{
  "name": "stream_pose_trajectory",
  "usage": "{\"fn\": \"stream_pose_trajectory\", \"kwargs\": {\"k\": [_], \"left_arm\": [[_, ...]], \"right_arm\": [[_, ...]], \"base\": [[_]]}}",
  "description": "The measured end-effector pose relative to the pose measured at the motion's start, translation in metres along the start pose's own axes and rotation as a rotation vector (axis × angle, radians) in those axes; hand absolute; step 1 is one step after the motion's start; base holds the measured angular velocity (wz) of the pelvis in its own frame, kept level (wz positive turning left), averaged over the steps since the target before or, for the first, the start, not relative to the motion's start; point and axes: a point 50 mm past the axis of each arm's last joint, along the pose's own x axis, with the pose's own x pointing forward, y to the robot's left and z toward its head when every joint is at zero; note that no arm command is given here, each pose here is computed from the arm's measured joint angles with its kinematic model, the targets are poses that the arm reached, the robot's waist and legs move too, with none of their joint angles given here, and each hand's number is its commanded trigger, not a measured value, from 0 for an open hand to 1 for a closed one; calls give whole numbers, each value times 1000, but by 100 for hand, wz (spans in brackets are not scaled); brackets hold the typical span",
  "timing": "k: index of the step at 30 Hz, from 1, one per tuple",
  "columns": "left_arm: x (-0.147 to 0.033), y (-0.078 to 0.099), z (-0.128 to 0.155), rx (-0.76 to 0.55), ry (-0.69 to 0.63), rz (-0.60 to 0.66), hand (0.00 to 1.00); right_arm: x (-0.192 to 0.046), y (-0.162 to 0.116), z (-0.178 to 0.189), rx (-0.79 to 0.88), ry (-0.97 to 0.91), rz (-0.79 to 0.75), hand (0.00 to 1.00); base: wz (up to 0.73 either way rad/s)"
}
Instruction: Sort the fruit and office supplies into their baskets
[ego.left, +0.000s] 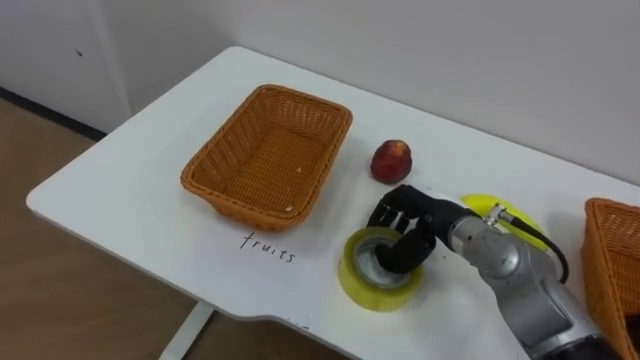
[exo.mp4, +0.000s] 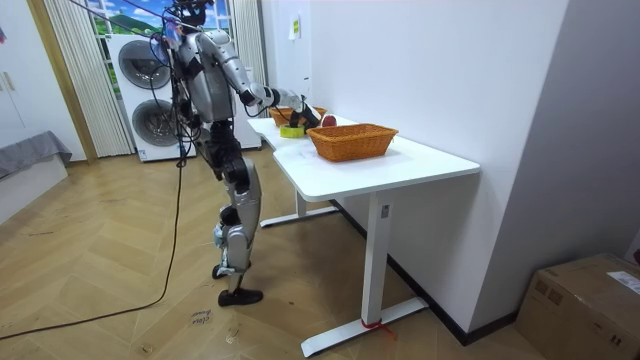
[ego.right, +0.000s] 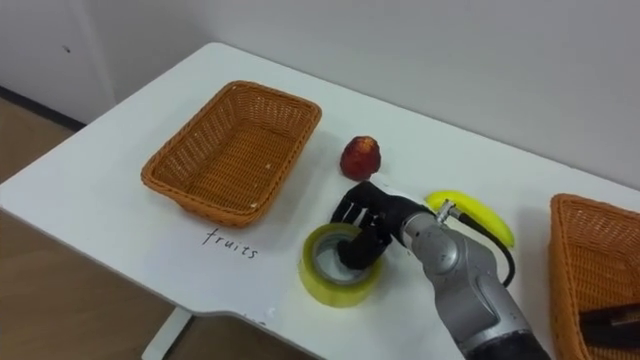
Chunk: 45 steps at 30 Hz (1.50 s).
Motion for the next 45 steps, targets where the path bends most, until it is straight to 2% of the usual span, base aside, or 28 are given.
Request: {"fn": "stream_pose_trajectory", "kwargs": {"k": [6, 9, 16, 26, 34, 45], "left_arm": [[0, 0, -1, -4, -3, 20, 0], [0, 3, -3, -44, -1, 29, 0], [2, 2, -16, -67, 31, 29, 0], [2, 4, -21, -93, 31, 34, 0], [1, 4, -24, -97, 21, 28, 0], [1, 0, -26, -126, 7, 16, 0]], "right_arm": [[-4, -4, 6, -35, -19, -9, 100], [-14, -9, 5, -37, -32, -27, 100], [-34, -42, -8, -46, -17, -158, 100], [-51, -70, -12, -47, -25, -319, 100], [-70, -96, -12, -40, -64, -511, 100], [-79, -108, -14, -84, -73, -609, 100]], "base": [[-1], [-10], [-4], [-14], [-4], [-4]]}}
